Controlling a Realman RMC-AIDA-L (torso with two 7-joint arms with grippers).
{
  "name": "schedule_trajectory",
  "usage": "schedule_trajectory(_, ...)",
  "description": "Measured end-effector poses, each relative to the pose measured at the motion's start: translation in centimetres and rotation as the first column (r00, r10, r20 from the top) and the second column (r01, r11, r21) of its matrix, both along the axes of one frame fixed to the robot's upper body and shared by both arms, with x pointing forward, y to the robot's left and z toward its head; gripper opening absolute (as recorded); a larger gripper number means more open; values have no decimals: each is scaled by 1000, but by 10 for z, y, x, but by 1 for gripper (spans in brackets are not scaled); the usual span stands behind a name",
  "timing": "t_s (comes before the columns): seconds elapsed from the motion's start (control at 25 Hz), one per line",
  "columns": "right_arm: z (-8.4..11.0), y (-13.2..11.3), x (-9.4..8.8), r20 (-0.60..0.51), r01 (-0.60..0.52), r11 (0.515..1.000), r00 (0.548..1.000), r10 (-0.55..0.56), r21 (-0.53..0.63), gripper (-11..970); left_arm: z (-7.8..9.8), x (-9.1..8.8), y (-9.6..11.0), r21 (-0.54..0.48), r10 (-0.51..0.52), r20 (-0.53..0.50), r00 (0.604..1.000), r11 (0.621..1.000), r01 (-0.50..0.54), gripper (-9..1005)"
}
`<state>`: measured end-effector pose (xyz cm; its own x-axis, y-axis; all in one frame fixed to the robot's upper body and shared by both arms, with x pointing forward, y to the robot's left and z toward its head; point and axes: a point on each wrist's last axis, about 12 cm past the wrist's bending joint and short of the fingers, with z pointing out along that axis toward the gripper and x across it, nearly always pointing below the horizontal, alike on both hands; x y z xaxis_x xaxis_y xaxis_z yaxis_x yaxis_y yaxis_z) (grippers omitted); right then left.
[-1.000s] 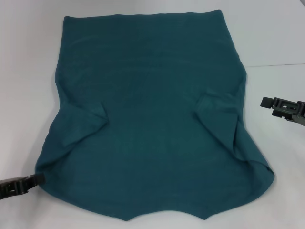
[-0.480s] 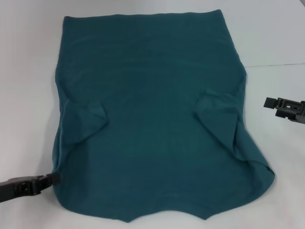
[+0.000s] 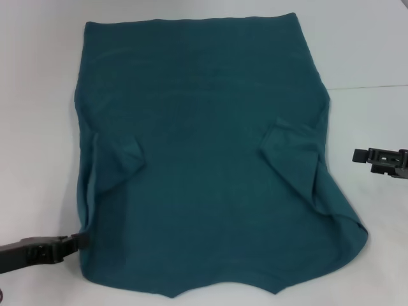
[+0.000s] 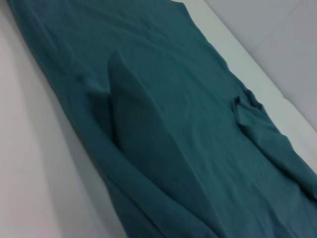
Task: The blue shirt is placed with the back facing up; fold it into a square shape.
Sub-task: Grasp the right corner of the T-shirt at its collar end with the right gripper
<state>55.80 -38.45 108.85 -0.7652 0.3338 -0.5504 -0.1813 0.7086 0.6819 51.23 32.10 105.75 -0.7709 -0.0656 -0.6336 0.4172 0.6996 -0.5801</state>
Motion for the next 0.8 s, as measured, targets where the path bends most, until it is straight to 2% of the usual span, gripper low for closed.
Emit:
schedule_trajectory(0.24, 0, -1, 1, 2, 8, 1000, 1000, -8, -6, 869, 4, -2, -12, 10, -133, 28, 991, 991, 133, 18)
schedule_trajectory(0.4, 0, -1, 2, 5, 14, 1000, 1000, -14, -11, 869, 2, -2, -16, 54, -196, 8, 981, 979, 196, 18)
schedule_trajectory(0.6, 0, -1, 3, 7, 20, 1000, 1000, -20, -13, 869, 1, -1, -15, 69, -192, 6, 981, 979, 192, 17)
schedule_trajectory(0.8, -1, 0, 3, -1, 19, 1000, 1000, -19, -11, 869, 2, 3, -10, 76, -144, 18, 989, 987, 142, 17)
